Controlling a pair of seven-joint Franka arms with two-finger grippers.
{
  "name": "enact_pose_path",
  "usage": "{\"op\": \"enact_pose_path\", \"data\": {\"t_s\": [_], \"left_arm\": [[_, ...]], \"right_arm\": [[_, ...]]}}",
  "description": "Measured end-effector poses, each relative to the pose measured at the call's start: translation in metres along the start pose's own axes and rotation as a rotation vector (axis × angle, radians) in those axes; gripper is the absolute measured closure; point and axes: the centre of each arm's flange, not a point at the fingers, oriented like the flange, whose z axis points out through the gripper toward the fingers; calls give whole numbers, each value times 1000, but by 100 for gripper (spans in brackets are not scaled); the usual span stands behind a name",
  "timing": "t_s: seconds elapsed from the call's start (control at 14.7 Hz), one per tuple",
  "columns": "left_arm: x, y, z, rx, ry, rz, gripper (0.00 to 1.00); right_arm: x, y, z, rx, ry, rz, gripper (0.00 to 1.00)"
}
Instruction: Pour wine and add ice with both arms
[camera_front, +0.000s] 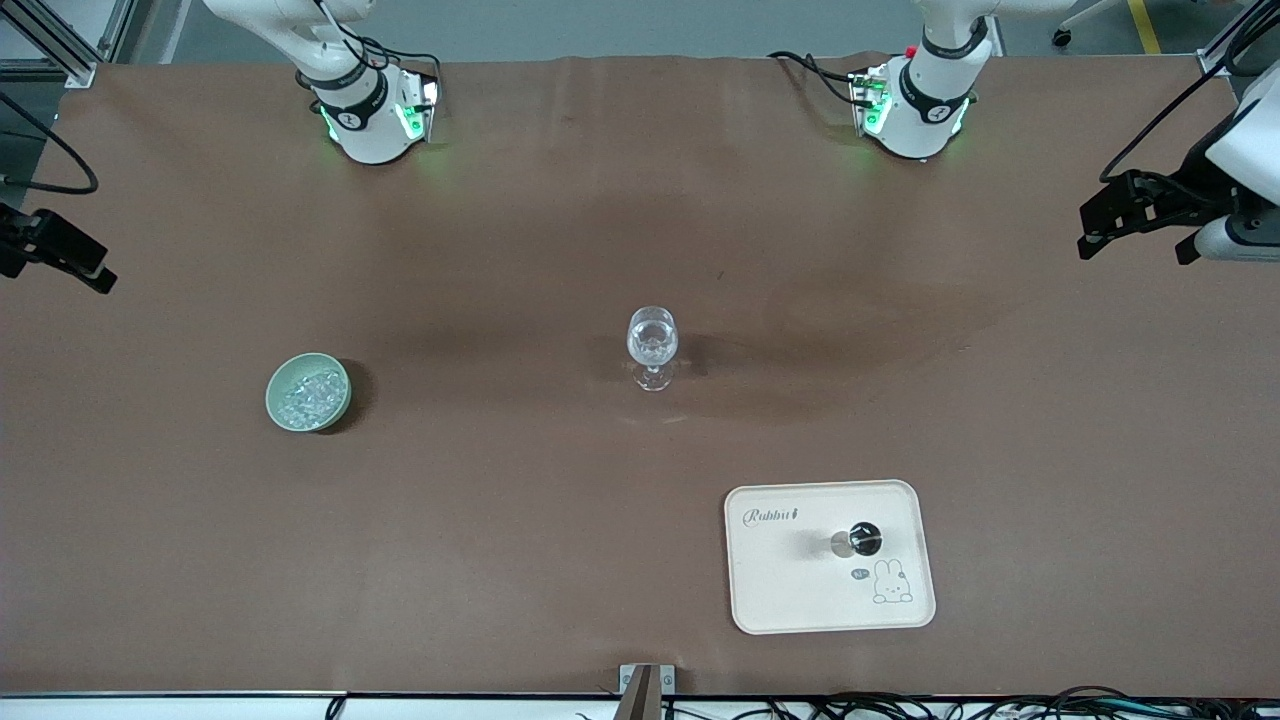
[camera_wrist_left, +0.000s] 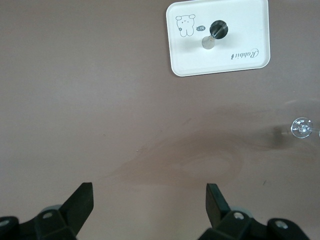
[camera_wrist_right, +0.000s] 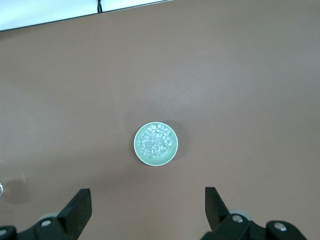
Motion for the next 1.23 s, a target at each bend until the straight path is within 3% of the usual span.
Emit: {"op": "enact_pose_path", "data": {"t_s": [1.23], "left_arm": [[-2, -11, -3, 0, -12, -24, 0]], "right_arm": [[-1, -3, 2, 3, -13, -5, 0]]}}
